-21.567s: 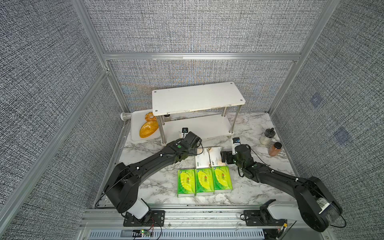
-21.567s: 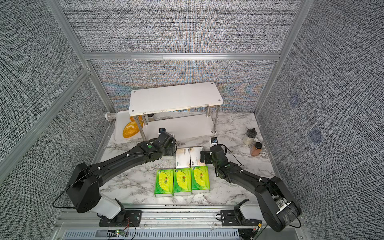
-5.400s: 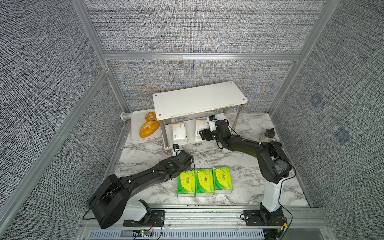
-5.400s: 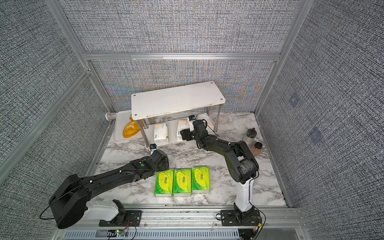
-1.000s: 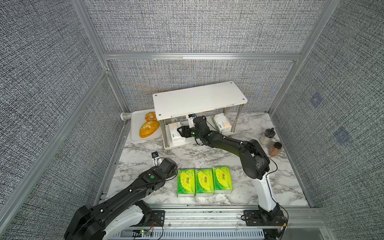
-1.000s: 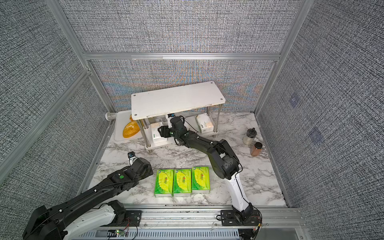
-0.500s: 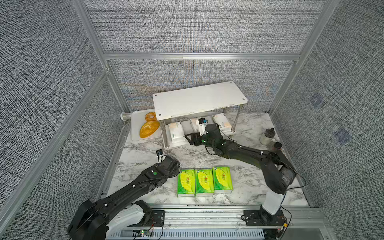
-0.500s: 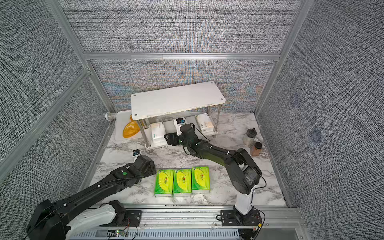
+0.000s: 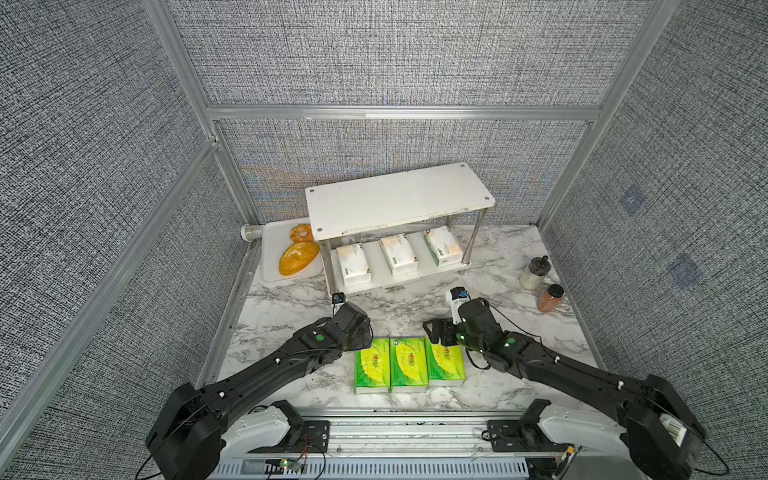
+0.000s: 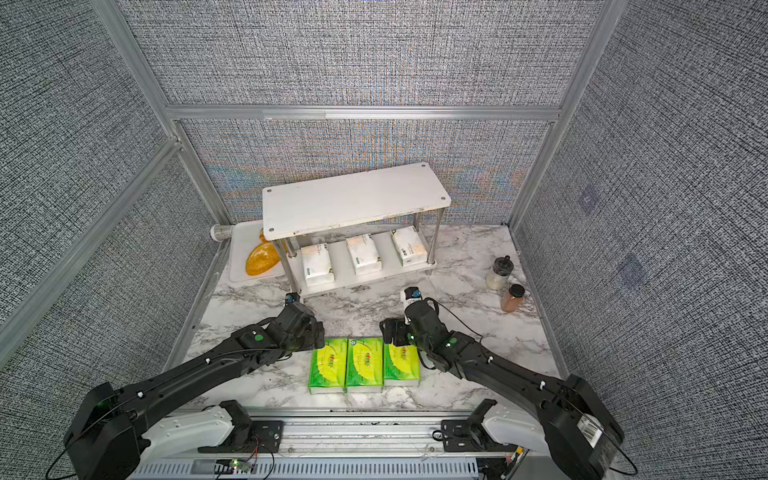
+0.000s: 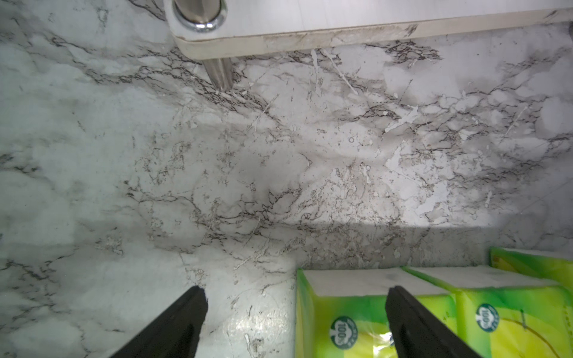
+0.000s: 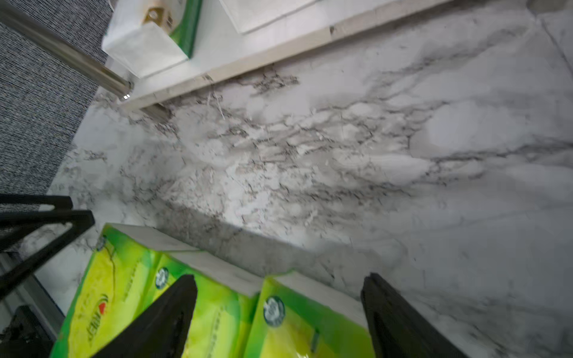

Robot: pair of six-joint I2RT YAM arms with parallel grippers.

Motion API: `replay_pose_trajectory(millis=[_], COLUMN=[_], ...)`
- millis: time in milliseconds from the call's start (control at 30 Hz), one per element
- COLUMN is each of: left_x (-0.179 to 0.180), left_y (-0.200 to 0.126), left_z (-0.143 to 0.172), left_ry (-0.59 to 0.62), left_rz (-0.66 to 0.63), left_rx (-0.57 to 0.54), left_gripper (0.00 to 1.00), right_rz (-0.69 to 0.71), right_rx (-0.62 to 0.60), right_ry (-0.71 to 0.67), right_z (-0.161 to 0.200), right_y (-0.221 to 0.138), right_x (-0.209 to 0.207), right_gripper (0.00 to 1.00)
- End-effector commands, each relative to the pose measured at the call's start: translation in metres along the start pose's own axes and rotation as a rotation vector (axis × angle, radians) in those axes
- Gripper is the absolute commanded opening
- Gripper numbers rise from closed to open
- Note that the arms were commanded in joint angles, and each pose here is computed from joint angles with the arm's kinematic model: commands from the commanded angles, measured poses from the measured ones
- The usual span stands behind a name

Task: Place the tissue boxes on the shelf by color
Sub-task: Pick up the box of tissues from the center of the board.

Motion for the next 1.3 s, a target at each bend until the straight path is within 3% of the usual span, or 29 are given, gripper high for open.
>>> replay_pose_trajectory(millis=[0,367,700,1033,1133,1267], left_x=[-0.004,-0.01,-0.015,-0.033,-0.045,-0.07], left_y=[0.002,-0.001,-0.006,-0.01,-0.015,-0.022], left_z=[-0.001,-0.006,-0.012,-0.014,-0.014,-0.012], left_ry=[0.019,0.02,0.04,0.078,0.095,0.116], left_rz=[0.014,0.022,0.023,0.058,0.087,0.151], left_rx=[0.001,-0.009,-0.011,0.011,0.009,0.031], left_gripper=[0.95,0.95,0.95,0.95,0.95,0.95], right_rz=[0.027,0.033,0.111,0.037,0.008,0.011], right_rx=[0.079,0.188,0.129,0.246,0.251,0.279], right_ry=[0.029,0.025,-0.024,0.024,0.048,0.069], right_z=[0.025,0.059,0.016,0.049,0.059,0.076], right_y=[-0.007,0.008,-0.018,-0.024,-0.019,-0.006], right_x=[-0.008,0.001,-0.003,-0.007,-0.007,-0.011], right_gripper=[0.89,0.9,0.92,0.93,0.89,0.71])
Point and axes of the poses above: each gripper's point midway between its finger pads, its own y axis out along the fingers, its own x axis along the line the jaws close on, z = x × y, the point moved 7 cm from there along -y, back along the fingers, and after that the axes turned 13 degrees about -y, right-handed, at the moved point
